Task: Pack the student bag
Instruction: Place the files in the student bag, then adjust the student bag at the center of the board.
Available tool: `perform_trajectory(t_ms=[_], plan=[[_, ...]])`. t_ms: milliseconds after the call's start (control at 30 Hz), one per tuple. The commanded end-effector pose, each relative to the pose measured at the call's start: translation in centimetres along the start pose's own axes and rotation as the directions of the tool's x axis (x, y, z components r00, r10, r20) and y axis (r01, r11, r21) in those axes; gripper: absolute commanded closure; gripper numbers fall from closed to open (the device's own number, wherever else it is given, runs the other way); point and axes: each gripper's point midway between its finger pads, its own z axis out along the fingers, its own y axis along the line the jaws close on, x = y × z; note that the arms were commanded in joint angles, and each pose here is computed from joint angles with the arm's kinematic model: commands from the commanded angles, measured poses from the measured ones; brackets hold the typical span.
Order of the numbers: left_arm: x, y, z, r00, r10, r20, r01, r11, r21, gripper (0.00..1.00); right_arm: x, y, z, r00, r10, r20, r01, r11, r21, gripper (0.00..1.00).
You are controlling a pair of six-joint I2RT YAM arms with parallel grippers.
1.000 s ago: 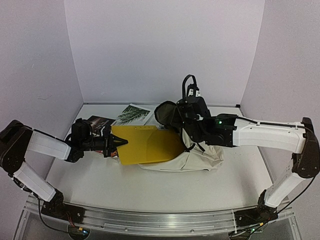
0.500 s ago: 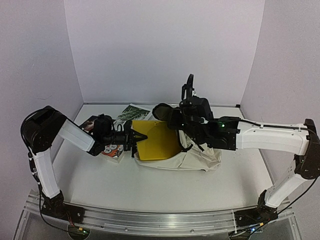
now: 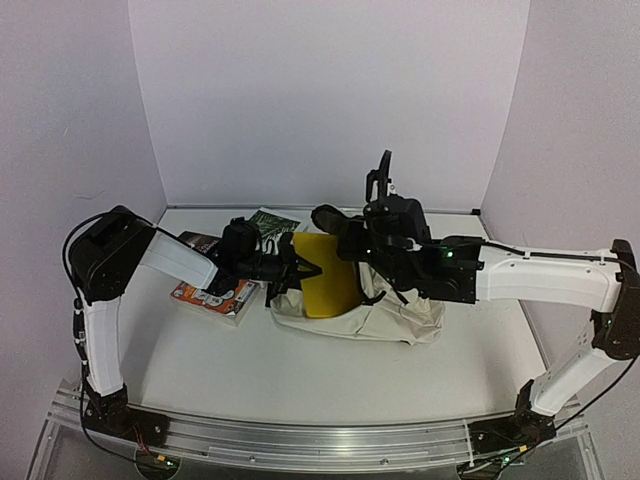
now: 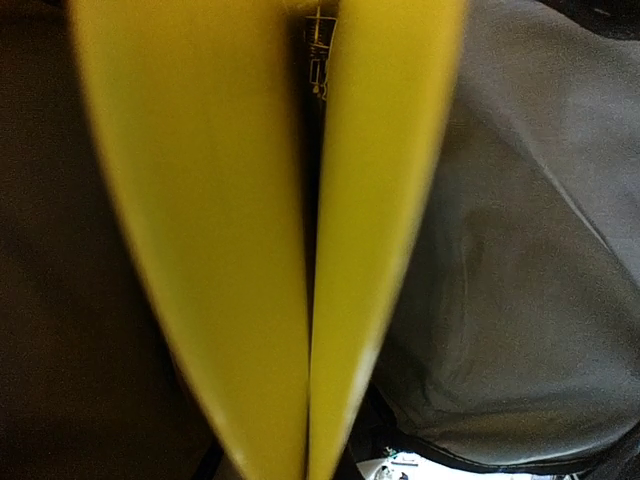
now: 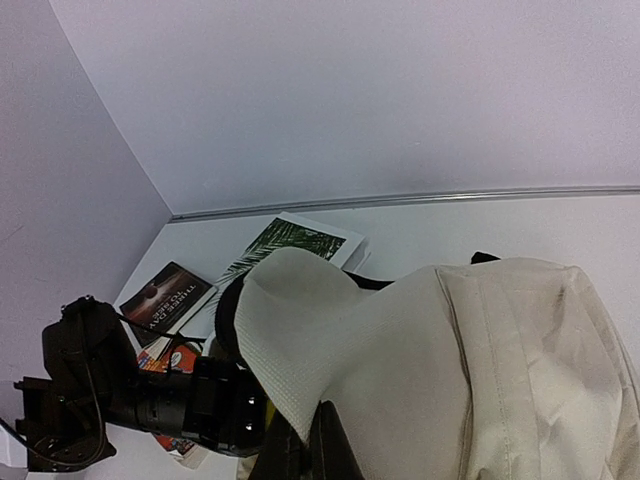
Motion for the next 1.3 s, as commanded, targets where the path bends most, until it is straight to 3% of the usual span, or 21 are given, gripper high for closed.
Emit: perform_trajectory(t_ms=[0, 233, 333, 567, 733, 900, 1067, 1267], plan=[[0.6, -0.6, 2.5, 0.996, 0.065, -0.053, -0.064, 0.998, 0.014, 1.0, -5.3, 1.9, -2.3, 0.979, 0.165, 0.123, -0.151, 0.982, -0.114, 1.0], [1.0, -0.9, 5.0, 0.991, 0.089, -0.095, -0.089, 0.996, -0.003, 0.91, -4.9, 1.5, -2.2, 0.977, 0.172, 0.125, -0.16, 0.982, -0.099, 1.0], [1.2, -0.2, 4.4, 0.991, 0.097, -0.097, -0.103, 0.993, -0.063, 0.82, -5.4, 0.0, -2.6, 0.972, 0.173, 0.161, -0.168, 0.985, -0.043, 1.0], [1.2, -0.8, 0.2, 0.977, 0.204, -0.067, -0.214, 0.942, -0.259, 0.5, -6.7, -3.9, -4.2, 0.959, 0.165, 0.232, -0.184, 0.981, 0.065, 1.0], [0.6, -2.2, -2.8, 0.965, 0.259, -0.029, -0.253, 0.908, -0.334, 0.37, -6.7, -5.0, -4.4, 0.958, 0.166, 0.233, -0.19, 0.978, 0.083, 1.0], [-0.9, -0.1, -6.7, 0.971, 0.237, 0.032, -0.195, 0.863, -0.465, 0.33, -6.6, -5.7, -4.4, 0.958, 0.168, 0.232, -0.193, 0.977, 0.09, 1.0], [-1.5, 2.4, -7.5, 0.977, 0.213, 0.017, -0.165, 0.804, -0.571, 0.33, -6.5, -5.7, -4.3, 0.96, 0.167, 0.225, -0.19, 0.978, 0.087, 1.0], [-1.6, 5.3, -7.3, 0.986, 0.165, 0.015, -0.119, 0.767, -0.631, 0.44, -6.3, -5.5, -4.1, 0.961, 0.171, 0.218, -0.193, 0.978, 0.081, 1.0]])
